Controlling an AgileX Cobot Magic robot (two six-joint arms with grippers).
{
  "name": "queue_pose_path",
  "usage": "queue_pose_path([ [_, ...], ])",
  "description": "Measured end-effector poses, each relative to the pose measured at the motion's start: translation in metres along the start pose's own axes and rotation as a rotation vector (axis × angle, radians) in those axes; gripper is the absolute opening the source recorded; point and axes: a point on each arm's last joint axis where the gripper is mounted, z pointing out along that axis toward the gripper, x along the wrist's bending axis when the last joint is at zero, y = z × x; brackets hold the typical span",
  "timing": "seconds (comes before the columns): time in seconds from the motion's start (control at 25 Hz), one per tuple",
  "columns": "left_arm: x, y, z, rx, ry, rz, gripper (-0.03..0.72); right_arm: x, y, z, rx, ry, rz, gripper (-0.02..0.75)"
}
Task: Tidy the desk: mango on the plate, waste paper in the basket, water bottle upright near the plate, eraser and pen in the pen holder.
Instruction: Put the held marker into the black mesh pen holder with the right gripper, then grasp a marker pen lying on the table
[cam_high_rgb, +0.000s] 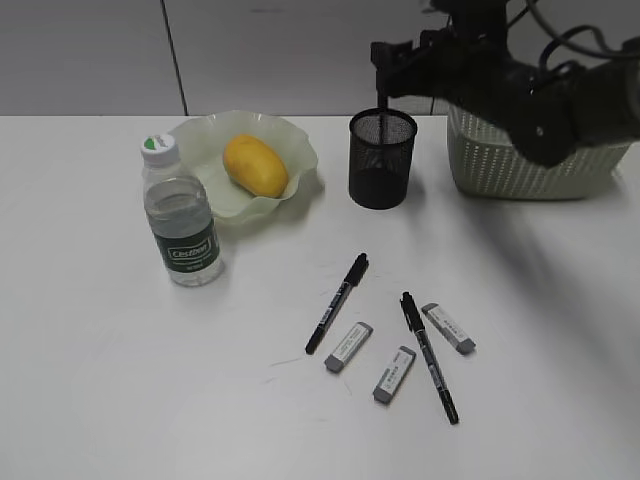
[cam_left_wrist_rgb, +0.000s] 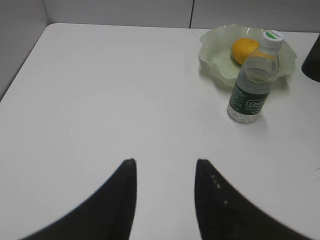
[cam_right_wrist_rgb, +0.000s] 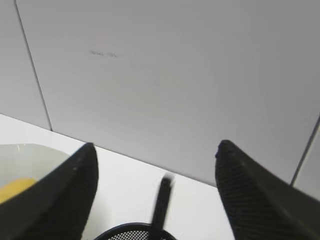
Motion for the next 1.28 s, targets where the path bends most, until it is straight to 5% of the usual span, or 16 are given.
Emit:
queue_pose_path([
  [0.12, 0.000, 0.000, 0.000, 0.000, 0.000, 0.000, 0.285, 0.000, 0.049, -0.018, 0.045, -0.027, -0.019, 0.591],
  [0.36, 0.000, 0.000, 0.000, 0.000, 0.000, 0.000, 0.260, 0.002, 0.138, -0.115, 0.310, -0.132, -0.104, 0.498],
  [0.6, 0.000, 0.000, 0.000, 0.000, -0.001, 0.000, 0.251, 0.009, 0.124, -0.261, 0.760, -0.256, -0.017, 0.478],
  [0.72, 0.000, 0.000, 0.000, 0.000, -0.002, -0.001, 0.251, 0.021, 0.108, -0.332, 0.853, -0.251, 0.077, 0.477],
  [0.84, -0.003, 0.002, 0.005, 0.035, -0.017, 0.025, 0.245, 0.032, 0.088, -0.387, 0.848, -0.223, 0.123, 0.475],
  [0.96, -0.009, 0.011, 0.019, 0.114, -0.050, 0.107, 0.241, 0.038, 0.076, -0.429, 0.713, -0.200, 0.106, 0.469],
  [1.16, -0.030, 0.056, 0.055, 0.085, -0.188, 0.245, 0.243, 0.042, 0.070, -0.466, 0.422, -0.185, 0.079, 0.457],
  [1.28, -0.047, 0.087, 0.087, 0.082, -0.291, 0.252, 0.246, 0.042, 0.066, -0.468, 0.373, -0.185, 0.072, 0.455],
])
